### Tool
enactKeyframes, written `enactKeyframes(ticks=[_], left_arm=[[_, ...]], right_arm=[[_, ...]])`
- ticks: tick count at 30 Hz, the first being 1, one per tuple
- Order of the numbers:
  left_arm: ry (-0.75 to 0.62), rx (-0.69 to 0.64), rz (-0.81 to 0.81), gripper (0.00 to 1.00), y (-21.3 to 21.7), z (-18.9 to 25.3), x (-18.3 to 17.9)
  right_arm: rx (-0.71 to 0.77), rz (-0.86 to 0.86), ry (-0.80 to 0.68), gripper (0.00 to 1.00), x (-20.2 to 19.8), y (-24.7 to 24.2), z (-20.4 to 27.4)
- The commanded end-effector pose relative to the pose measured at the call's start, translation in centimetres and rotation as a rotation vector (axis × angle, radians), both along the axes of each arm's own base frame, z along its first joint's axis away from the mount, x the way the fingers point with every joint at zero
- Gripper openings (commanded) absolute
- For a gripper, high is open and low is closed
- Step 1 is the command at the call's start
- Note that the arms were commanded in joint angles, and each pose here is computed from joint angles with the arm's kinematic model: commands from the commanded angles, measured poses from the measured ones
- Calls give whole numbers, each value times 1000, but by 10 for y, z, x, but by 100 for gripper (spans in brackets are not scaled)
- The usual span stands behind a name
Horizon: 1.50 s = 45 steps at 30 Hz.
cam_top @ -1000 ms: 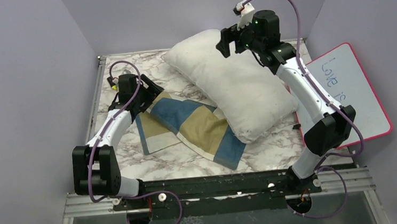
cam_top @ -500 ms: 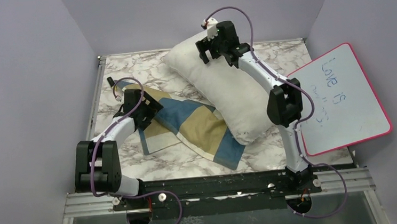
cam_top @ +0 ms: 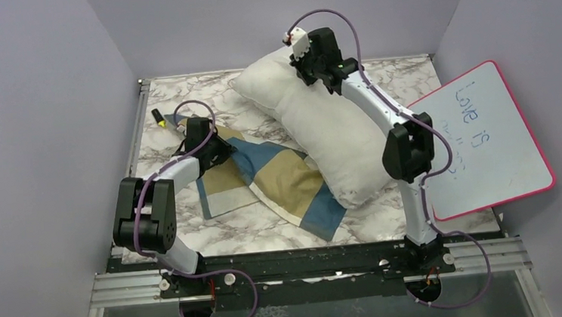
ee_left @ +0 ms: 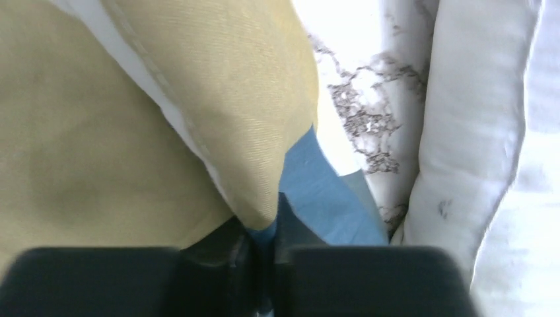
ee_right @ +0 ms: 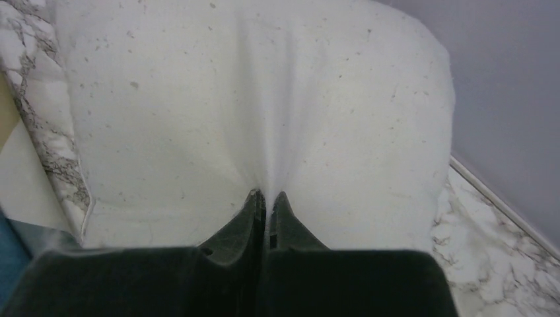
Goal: Put the pillow into the pillowcase
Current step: Pick up the pillow at the center of the board.
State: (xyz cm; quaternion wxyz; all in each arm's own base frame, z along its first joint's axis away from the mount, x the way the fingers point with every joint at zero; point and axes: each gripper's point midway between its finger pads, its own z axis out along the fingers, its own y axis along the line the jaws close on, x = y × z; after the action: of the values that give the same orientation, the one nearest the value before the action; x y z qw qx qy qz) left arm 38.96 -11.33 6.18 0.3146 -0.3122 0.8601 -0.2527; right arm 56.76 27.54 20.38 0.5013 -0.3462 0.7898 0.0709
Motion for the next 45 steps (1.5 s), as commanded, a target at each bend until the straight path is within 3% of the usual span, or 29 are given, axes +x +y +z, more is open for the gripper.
enactKeyframes(ticks=[1,8,14,15,17,18,20,24,26,31,38,45], left_arm=[[-164,10,-4,2,0,61,28],[-313,-101,89,0,-2,124,54],[-318,-184,127,1,-13,133,105],[-335,-200,125,6,-16,135,119],[-358,-205,77,34,-23,135,151],[-304,-188,42,50,-24,128,160],[-245,-139,-29,66,-26,125,166],[-187,12,-59,82,-17,114,120],[-127,44,-46,83,-11,104,84],[-24,29,-124,73,-24,78,-9],[47,-10,-224,66,-71,56,-108],[117,-49,-145,59,-94,23,-168]], right_arm=[[40,-45,-261,0,-41,-35,148],[163,-100,-459,0,-122,-80,268],[238,-110,-535,0,-173,-104,312],[254,-112,-540,0,-180,-106,316],[279,-117,-557,0,-191,-111,323],[289,-122,-569,0,-195,-114,327],[300,-132,-583,0,-200,-118,336],[323,-128,-593,0,-209,-121,350],[343,-118,-607,0,-216,-121,359],[361,-116,-650,0,-229,-127,377],[376,-133,-695,0,-243,-138,392],[416,-120,-692,0,-252,-138,394]])
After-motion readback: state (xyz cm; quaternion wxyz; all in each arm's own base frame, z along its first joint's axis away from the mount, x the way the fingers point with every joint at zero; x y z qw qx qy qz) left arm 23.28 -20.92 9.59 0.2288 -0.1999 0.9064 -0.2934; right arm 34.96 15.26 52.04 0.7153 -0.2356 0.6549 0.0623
